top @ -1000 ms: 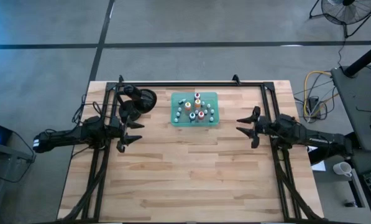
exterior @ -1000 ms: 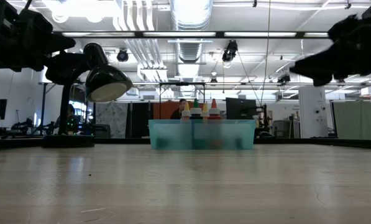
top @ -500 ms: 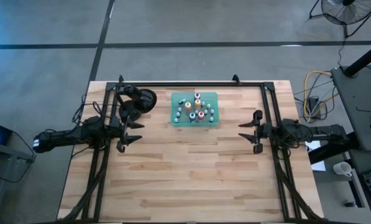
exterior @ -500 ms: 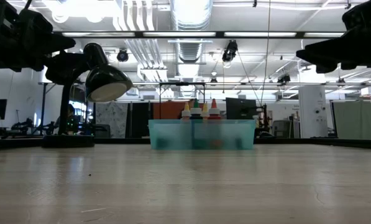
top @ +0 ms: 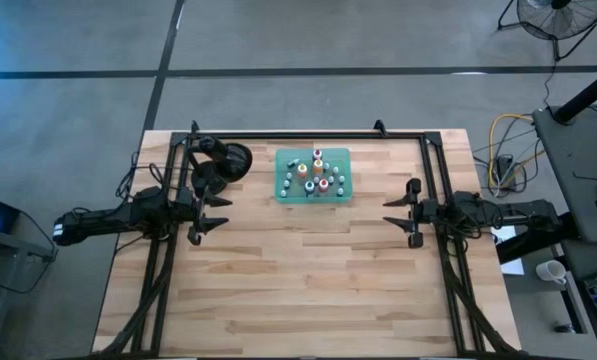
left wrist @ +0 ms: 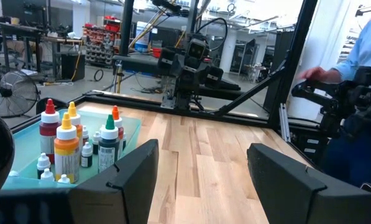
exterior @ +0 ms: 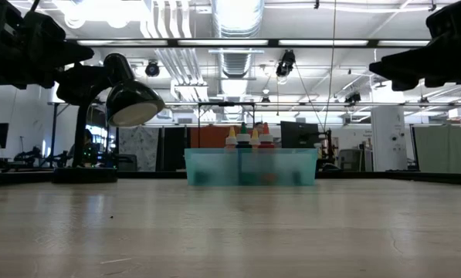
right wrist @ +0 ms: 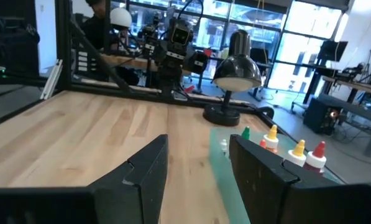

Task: Pick & Place food coloring
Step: Return to Home Position

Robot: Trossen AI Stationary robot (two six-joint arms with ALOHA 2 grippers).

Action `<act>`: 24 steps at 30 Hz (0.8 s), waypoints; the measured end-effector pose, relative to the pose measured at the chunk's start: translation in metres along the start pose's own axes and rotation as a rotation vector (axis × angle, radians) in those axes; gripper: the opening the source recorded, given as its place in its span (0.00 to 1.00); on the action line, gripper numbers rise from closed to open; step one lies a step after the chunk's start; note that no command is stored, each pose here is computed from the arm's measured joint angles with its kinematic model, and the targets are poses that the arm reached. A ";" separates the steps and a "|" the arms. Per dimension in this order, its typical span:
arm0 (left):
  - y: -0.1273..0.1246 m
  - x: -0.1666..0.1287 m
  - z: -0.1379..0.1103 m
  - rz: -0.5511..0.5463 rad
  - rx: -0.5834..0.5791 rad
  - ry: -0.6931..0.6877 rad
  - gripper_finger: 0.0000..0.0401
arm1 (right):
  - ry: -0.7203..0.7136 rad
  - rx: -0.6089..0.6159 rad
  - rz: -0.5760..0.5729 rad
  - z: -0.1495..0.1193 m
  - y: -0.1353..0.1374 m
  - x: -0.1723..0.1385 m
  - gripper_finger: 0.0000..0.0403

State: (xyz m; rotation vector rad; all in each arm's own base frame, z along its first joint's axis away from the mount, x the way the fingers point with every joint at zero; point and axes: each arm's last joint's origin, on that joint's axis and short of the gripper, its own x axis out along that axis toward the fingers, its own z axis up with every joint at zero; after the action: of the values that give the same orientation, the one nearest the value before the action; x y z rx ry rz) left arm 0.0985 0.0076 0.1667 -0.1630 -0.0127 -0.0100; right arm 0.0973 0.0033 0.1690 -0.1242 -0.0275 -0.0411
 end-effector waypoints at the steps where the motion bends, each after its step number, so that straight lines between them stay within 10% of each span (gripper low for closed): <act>1: 0.000 0.000 0.000 0.000 0.000 0.000 0.55 | 0.003 0.005 0.000 0.000 0.000 0.000 0.41; 24: 0.000 0.000 0.000 0.000 0.000 -0.001 0.55 | 0.003 0.015 0.000 0.000 0.000 0.000 0.41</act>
State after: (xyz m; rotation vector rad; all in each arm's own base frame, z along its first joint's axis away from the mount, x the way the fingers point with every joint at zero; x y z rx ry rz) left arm 0.0985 0.0076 0.1668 -0.1629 -0.0136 -0.0102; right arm 0.0975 0.0034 0.1687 -0.1096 -0.0246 -0.0407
